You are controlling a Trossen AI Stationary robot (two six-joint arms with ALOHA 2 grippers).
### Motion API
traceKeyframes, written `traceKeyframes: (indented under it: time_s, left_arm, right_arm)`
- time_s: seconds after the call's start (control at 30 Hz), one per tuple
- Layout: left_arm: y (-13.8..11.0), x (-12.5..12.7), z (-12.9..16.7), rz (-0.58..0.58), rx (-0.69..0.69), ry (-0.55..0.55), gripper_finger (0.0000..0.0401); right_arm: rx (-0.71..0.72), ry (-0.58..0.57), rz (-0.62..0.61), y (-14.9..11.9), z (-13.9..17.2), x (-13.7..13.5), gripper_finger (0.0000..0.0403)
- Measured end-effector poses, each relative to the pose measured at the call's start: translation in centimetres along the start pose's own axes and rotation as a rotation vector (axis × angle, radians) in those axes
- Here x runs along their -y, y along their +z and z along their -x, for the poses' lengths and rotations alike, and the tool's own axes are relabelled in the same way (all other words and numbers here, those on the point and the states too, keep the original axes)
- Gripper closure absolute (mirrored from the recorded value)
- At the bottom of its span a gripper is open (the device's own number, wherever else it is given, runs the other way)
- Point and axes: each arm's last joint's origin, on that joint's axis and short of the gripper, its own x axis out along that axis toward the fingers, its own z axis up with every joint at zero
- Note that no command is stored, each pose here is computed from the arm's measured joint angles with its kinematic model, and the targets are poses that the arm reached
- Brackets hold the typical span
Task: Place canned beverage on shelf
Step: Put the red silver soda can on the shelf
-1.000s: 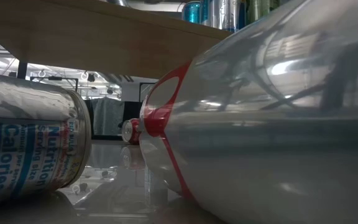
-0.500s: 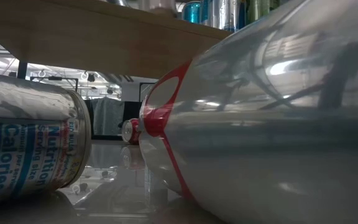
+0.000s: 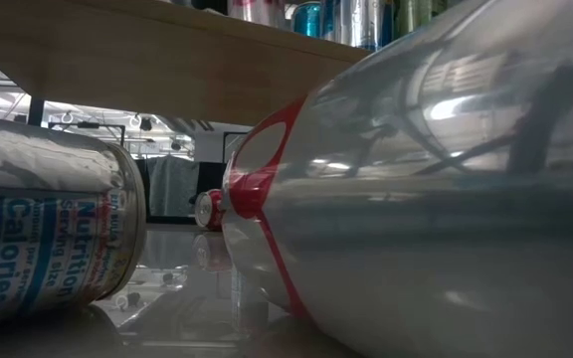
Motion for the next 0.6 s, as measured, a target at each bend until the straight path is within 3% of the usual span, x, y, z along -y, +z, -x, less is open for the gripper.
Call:
traceKeyframes:
  time_s: [0.6]
  left_arm:
    - [-0.6,0.6,-2.2,-0.028,-0.073,0.038,0.0116]
  right_arm:
    - [-0.007,-0.001,0.004,0.0,-0.2,-0.1,0.0024]
